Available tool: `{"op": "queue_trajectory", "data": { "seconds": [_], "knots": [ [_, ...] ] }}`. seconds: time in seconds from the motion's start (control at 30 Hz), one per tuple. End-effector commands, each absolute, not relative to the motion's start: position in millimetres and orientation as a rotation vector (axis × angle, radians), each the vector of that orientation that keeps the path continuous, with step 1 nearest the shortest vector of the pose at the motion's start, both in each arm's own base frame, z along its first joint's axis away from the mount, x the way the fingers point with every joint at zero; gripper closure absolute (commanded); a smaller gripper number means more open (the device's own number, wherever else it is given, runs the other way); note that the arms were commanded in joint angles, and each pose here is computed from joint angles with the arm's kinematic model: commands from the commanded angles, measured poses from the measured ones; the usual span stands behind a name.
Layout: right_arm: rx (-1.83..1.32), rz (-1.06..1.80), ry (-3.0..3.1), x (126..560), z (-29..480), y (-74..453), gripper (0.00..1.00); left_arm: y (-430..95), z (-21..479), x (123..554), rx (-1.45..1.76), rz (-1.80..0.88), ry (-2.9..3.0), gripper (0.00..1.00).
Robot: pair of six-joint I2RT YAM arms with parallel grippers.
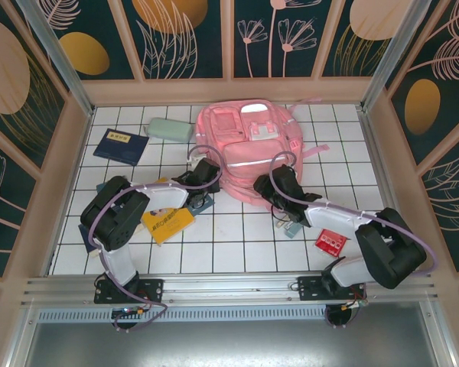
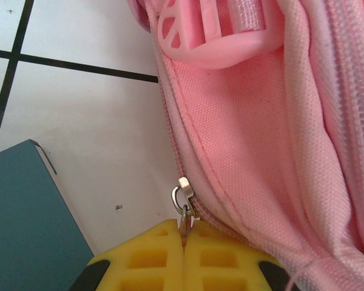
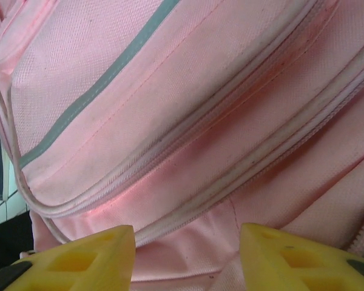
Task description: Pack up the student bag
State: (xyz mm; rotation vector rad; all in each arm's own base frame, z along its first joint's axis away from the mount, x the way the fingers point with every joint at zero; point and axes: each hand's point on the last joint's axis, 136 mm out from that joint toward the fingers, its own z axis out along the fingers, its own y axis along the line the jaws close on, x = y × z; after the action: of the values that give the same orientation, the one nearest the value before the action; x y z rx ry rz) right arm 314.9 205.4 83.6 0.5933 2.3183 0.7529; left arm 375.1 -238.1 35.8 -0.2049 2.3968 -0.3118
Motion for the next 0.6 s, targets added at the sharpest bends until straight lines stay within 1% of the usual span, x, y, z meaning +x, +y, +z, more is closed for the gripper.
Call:
{"op": "queue_trajectory", "data": {
  "seconds": [0.0,0.27,0.33,0.37,0.43,0.5,0.57],
  "knots": [
    [0.692,0.737,2.263,333.6,89.2,202.0,0.51,-248.7,43.6,372.9,-0.2,-0.369,2.371,1.0],
    [0.852,0.762,2.27,351.1,72.8,204.5,0.52,-255.7,49.3,370.5,-0.167,-0.385,2.359,1.0],
    [0.894,0.775,2.263,353.6,68.0,203.6,0.57,-257.3,50.6,370.1,-0.161,-0.396,2.358,1.0],
    [0.911,0.78,2.262,354.6,65.6,203.0,0.62,-258.3,51.4,369.6,-0.158,-0.398,2.356,1.0],
    [0.926,0.787,2.261,355.6,62.5,202.2,0.76,-259.7,50.9,368.5,-0.151,-0.399,2.359,1.0],
    [0.927,0.783,2.255,357.4,62.9,199.4,1.0,-258.6,50.3,368.6,-0.151,-0.393,2.361,1.0],
    [0.909,0.777,2.25,356.9,67.3,197.1,1.0,-256.5,50.3,369.1,-0.151,-0.371,2.361,1.0]
  ]
}}
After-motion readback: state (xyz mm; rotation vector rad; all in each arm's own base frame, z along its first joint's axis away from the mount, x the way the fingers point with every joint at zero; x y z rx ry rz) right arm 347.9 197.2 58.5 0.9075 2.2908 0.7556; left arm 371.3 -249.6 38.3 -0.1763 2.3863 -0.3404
